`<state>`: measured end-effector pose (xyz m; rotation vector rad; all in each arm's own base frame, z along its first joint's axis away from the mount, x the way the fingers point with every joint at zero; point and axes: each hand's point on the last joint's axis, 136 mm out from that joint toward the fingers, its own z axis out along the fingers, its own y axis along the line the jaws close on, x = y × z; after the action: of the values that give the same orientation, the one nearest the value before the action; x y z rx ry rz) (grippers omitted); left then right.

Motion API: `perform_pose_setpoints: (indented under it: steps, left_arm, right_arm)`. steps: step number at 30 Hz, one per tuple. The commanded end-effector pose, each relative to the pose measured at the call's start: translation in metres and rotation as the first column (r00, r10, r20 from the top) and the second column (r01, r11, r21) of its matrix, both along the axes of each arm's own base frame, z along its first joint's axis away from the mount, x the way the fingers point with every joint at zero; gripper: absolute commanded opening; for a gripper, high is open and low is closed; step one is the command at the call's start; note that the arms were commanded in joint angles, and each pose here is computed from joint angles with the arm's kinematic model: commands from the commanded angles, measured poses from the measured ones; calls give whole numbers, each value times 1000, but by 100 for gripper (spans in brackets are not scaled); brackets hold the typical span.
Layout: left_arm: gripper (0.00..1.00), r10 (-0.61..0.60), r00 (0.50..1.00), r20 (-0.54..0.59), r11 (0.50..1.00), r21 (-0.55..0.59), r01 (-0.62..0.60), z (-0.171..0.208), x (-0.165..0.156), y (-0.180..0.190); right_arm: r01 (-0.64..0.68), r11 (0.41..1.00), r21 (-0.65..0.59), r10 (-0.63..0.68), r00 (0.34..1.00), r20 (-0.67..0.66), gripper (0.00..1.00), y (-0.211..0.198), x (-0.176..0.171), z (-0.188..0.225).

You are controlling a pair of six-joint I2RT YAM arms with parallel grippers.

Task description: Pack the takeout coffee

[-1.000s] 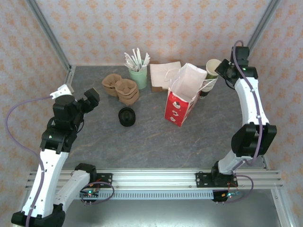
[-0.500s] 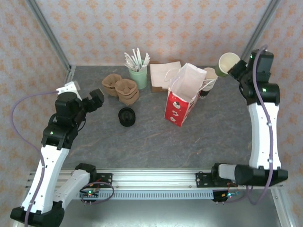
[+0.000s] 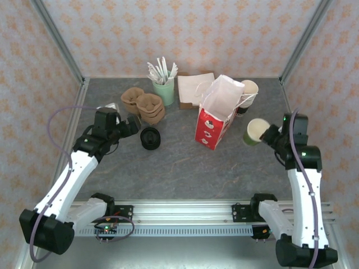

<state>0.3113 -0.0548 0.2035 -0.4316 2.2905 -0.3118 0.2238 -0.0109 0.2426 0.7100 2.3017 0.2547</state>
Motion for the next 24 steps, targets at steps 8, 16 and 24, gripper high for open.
perform_pose_setpoints:
  steps: [8, 16, 24]
  left_arm:
    - [84, -41, 990, -134, 997, -63, 32, -66, 4, -18]
    - [77, -52, 988, -147, 997, -70, 42, -84, 7, -21]
    - [62, -52, 973, -224, 998, -30, 47, -108, 5, -18]
  right_arm:
    - [-216, 960, 178, 219, 976, 6, 0, 78, -25, -61]
    - [-424, 905, 34, 422, 905, 61, 0, 154, -16, -79]
    - [-564, 823, -64, 567, 820, 73, 0, 247, 3, -73]
